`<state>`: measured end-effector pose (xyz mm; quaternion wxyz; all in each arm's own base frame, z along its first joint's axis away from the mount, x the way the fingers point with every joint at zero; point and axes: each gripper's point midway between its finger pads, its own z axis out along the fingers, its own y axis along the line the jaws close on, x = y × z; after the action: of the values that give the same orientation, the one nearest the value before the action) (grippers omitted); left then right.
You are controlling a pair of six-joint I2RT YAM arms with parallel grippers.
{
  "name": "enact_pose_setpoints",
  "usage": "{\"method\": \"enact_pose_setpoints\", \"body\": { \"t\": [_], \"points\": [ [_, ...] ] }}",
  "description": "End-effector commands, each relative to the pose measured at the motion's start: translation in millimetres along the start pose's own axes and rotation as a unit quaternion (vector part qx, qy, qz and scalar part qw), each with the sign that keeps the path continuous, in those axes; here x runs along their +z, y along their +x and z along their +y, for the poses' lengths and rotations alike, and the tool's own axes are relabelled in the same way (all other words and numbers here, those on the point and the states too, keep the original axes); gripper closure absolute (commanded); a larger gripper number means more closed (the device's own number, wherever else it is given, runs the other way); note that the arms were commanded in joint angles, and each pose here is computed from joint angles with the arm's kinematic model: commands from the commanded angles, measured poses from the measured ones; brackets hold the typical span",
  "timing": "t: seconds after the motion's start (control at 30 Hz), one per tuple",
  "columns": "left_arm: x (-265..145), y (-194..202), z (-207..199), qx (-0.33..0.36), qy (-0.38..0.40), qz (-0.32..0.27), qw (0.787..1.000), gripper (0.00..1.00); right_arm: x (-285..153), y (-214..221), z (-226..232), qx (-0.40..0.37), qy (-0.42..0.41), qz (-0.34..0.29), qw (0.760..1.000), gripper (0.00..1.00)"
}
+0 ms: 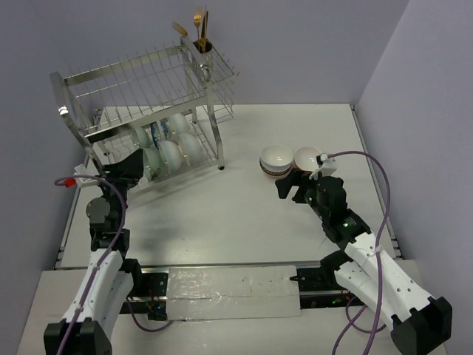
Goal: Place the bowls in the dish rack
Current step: Pick up the bowl from the bowl.
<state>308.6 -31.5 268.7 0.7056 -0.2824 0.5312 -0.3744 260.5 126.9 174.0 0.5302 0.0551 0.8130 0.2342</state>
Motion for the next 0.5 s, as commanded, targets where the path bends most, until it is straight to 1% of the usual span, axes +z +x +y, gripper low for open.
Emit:
{"method": "enact_pose_setpoints", "body": {
  "t": [0.0,0.07,0.1,0.13,0.17,0.23,0.27,0.3,0.37,0.4,0.47],
  "points": [
    [-13.2,14.6,21.0,0.024,-0.084,0.063,0.994,0.13,-1.6,-21.5,-3.1,0.004,0.028,-0.029,0.999,0.02],
    [-18.7,9.3,10.8,0.035,-0.089,0.074,0.993,0.11,-0.7,-21.5,-12.2,0.006,0.057,-0.025,0.998,0.02],
    [-28.5,17.1,20.9,0.041,-0.118,0.101,0.987,0.10,0.1,-23.1,-15.9,0.007,0.073,-0.020,0.997,0.02],
    [-30.3,17.9,13.3,0.048,-0.112,0.117,0.986,0.09,0.6,-24.2,-17.6,0.010,0.082,-0.018,0.996,0.02],
    [-41.8,29.1,26.6,0.062,-0.142,0.154,0.976,0.09,-0.3,-33.1,-14.7,0.016,0.085,-0.023,0.996,0.02],
    [-47.2,32.0,24.0,0.079,-0.149,0.184,0.968,0.07,1.8,-31.5,-24.8,0.020,0.120,-0.010,0.992,0.02],
    [-51.9,35.4,26.8,0.098,-0.153,0.203,0.962,0.06,1.1,-40.9,-23.9,0.023,0.129,-0.017,0.991,0.02],
    [-60.7,42.3,35.9,0.105,-0.174,0.230,0.952,0.06,3.3,-36.7,-31.3,0.018,0.150,-0.003,0.989,0.02],
    [-64.5,41.7,33.5,0.132,-0.170,0.251,0.944,0.05,3.6,-49.6,-40.2,0.021,0.179,-0.011,0.984,0.03],
    [-69.6,44.1,36.7,0.138,-0.178,0.265,0.938,0.05,6.2,-44.8,-47.6,0.020,0.196,0.005,0.980,0.03],
    [-70.8,41.3,33.5,0.162,-0.171,0.274,0.933,0.05,7.8,-55.6,-57.1,0.035,0.218,0.001,0.975,0.04]
  ]
}}
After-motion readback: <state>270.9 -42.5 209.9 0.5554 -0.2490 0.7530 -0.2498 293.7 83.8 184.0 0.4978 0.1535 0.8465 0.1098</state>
